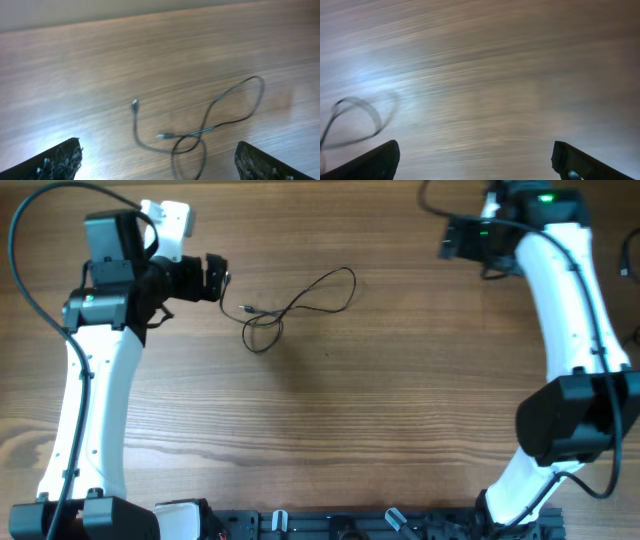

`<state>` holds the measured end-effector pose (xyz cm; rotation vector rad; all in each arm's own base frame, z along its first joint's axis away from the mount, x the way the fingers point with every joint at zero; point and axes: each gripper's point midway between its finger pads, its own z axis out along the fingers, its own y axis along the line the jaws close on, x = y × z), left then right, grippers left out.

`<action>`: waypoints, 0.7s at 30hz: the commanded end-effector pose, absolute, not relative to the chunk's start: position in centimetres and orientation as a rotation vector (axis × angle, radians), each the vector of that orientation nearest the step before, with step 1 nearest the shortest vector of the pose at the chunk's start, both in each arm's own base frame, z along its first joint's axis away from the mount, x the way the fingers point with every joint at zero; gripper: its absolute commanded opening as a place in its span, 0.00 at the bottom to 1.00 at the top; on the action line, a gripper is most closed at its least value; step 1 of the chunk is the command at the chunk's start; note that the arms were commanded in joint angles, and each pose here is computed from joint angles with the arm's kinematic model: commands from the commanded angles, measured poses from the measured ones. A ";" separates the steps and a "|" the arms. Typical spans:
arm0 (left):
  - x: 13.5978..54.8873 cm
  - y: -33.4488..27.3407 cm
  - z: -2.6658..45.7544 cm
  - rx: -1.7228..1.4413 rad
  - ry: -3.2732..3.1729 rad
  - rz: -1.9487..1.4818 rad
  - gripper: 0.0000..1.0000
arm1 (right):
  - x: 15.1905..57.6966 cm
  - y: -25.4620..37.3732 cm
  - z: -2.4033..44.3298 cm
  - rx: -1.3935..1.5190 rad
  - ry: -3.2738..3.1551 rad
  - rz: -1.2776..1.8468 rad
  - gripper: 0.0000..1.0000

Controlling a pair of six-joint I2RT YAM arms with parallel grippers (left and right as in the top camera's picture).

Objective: Untangle cables

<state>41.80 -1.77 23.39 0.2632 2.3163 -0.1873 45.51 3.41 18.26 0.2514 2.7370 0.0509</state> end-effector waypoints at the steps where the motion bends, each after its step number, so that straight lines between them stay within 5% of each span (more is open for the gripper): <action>1: 41.3 1.0 23.7 0.191 2.336 -0.072 1.00 | 45.6 9.3 18.8 -0.002 2.717 0.142 1.00; 10: 40.6 3.4 22.3 -0.005 2.415 -0.009 1.00 | 44.8 19.0 18.7 -0.385 2.632 0.246 1.00; 21: 40.2 3.3 21.9 -0.040 2.436 -0.026 1.00 | 46.5 22.3 11.6 -0.592 2.668 0.328 1.00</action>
